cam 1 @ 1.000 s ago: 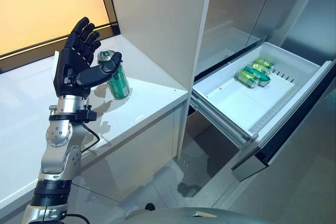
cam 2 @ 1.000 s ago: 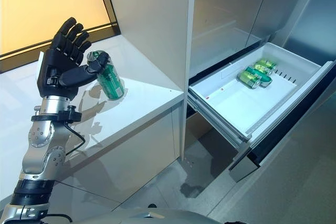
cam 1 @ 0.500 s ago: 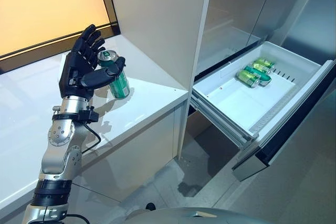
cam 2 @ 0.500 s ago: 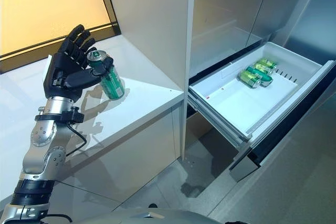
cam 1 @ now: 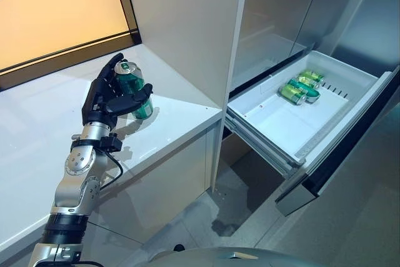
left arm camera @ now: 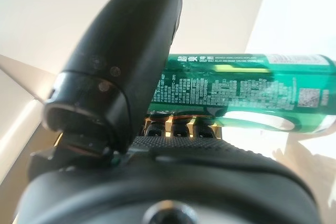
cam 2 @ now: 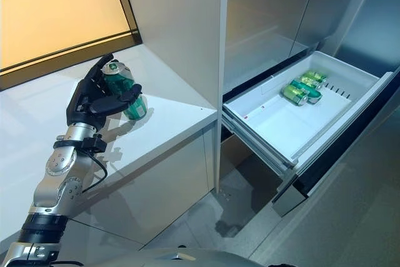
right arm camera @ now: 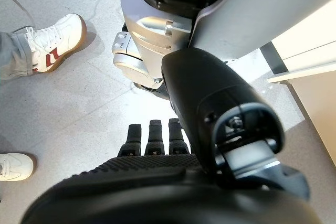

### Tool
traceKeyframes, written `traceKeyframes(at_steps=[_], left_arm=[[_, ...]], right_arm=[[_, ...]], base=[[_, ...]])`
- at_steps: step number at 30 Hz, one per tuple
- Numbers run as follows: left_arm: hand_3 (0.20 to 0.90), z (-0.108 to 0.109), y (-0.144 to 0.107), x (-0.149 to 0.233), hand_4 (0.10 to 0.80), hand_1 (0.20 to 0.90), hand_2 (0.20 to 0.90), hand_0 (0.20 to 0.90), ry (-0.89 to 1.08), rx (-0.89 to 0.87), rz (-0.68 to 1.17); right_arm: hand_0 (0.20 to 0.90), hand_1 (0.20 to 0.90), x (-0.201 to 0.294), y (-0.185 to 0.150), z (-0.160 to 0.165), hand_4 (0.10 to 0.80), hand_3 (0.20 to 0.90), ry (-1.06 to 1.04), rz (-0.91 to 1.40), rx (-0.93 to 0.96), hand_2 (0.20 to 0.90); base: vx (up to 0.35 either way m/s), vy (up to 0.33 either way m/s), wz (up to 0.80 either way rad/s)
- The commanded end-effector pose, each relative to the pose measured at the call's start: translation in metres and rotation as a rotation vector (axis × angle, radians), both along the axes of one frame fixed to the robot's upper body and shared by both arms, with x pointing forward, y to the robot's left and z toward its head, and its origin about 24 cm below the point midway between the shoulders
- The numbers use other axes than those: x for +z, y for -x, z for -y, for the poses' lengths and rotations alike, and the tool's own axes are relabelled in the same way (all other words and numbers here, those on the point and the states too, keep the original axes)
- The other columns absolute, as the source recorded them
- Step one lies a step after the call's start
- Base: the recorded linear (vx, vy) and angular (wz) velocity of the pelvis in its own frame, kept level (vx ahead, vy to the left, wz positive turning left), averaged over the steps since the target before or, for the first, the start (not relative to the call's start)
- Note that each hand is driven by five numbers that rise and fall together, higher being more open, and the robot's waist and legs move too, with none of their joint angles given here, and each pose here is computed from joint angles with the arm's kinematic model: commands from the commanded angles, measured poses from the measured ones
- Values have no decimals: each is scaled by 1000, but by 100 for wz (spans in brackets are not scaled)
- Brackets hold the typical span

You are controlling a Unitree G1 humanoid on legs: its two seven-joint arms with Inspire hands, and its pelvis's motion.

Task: Put drinks into fridge and close the fridge

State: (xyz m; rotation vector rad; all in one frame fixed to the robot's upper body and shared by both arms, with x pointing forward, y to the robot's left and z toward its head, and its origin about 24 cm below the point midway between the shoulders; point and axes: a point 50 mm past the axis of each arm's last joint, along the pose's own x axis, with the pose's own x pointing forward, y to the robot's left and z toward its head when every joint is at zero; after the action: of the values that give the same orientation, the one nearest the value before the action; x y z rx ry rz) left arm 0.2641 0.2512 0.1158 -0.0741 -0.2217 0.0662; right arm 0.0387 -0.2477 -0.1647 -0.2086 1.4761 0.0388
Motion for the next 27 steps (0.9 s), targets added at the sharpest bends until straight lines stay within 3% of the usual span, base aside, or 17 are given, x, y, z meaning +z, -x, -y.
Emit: traceKeyframes(at_steps=[1, 15, 16, 17, 19, 27], left_arm=[[900, 3, -10, 43, 800, 900, 900, 900, -18, -14, 204], [900, 9, -15, 52, 800, 900, 900, 900, 78, -42, 261], [730, 9, -15, 52, 630, 754, 754, 754, 86, -39, 266], [634, 10, -16, 52, 534, 672, 672, 672, 92, -39, 271], [200, 11, -17, 54, 100, 300, 300, 300, 103, -40, 281], [200, 14, -18, 57, 100, 300, 300, 300, 135, -40, 315]], right_arm=[[900, 900, 1, -28, -13, 800, 900, -77, 74, 21, 900], [900, 900, 0, -25, -14, 800, 900, -80, 60, 36, 900], [900, 900, 0, -25, -15, 800, 900, -80, 59, 38, 900], [900, 900, 0, -24, -15, 800, 900, -80, 58, 39, 900], [900, 900, 0, -24, -15, 800, 900, -81, 57, 42, 900], [900, 900, 0, -23, -15, 800, 900, -86, 53, 51, 900]], base=[[0, 0, 0], [0, 0, 0], [0, 0, 0], [0, 0, 0], [0, 0, 0], [0, 0, 0]])
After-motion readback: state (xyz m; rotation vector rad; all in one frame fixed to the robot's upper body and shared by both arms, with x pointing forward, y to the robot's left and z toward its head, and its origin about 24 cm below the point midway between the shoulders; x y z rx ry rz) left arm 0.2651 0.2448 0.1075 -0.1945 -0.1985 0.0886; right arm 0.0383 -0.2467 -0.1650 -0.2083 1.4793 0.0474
